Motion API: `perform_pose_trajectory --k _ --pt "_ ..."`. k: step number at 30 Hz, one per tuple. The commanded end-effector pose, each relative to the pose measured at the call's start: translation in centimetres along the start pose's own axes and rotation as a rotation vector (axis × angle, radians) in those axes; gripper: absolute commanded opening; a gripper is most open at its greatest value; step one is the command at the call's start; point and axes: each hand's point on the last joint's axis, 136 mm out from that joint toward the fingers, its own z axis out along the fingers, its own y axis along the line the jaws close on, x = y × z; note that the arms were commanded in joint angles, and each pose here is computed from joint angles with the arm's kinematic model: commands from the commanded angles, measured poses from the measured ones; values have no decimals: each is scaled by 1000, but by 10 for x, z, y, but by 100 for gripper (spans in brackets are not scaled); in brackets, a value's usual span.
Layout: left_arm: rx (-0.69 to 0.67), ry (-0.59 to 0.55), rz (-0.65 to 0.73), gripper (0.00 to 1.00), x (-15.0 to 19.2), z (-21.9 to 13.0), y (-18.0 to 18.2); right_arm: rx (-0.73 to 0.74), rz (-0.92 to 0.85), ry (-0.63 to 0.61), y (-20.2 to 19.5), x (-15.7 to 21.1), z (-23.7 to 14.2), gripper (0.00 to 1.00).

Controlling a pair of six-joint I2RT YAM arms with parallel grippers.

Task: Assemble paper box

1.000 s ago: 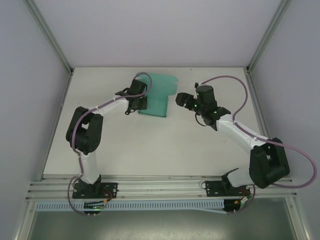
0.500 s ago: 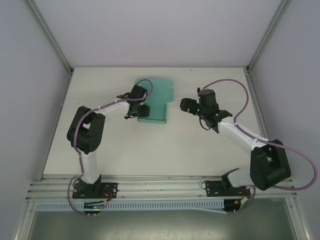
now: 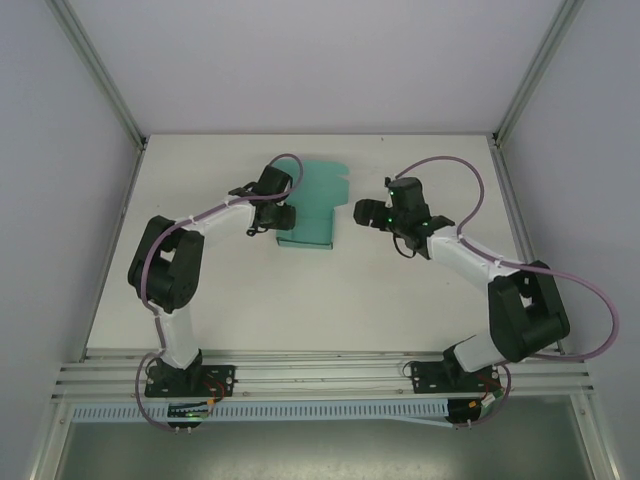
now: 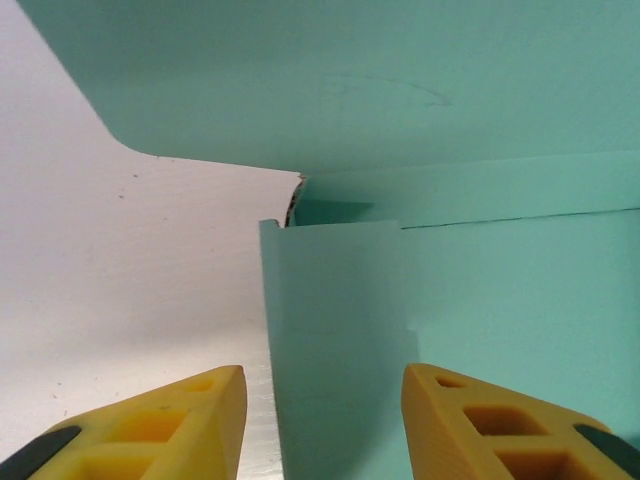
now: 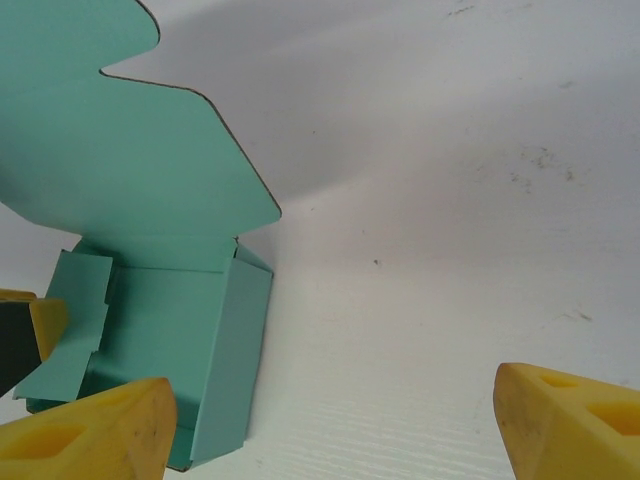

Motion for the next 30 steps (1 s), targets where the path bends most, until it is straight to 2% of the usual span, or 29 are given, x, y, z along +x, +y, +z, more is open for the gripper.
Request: perform_pose_trajectory --k 1,4,7,10,11,15,18,21,30 --pt "-1 31 -27 41 9 2 10 -56 -9 2 12 -8 6 83" --pt "27 56 -24 39 13 10 5 -74 9 28 16 0 15 83" --pt "16 84 -24 32 20 17 7 -95 3 59 28 11 25 82" --pt "9 100 -25 28 24 22 9 -50 -29 96 38 24 40 81" --pt "9 106 -27 22 25 23 9 -27 -35 100 38 26 44 78" --pt "-28 119 -24 12 30 27 16 37 -29 134 48 36 64 71" --pt "-46 120 -23 0 33 27 20 120 -8 133 52 40 77 65" --pt "-64 116 -17 0 35 28 23 225 -17 135 52 48 84 47" --pt "-101 89 -30 0 37 27 32 389 -22 196 36 68 91 45"
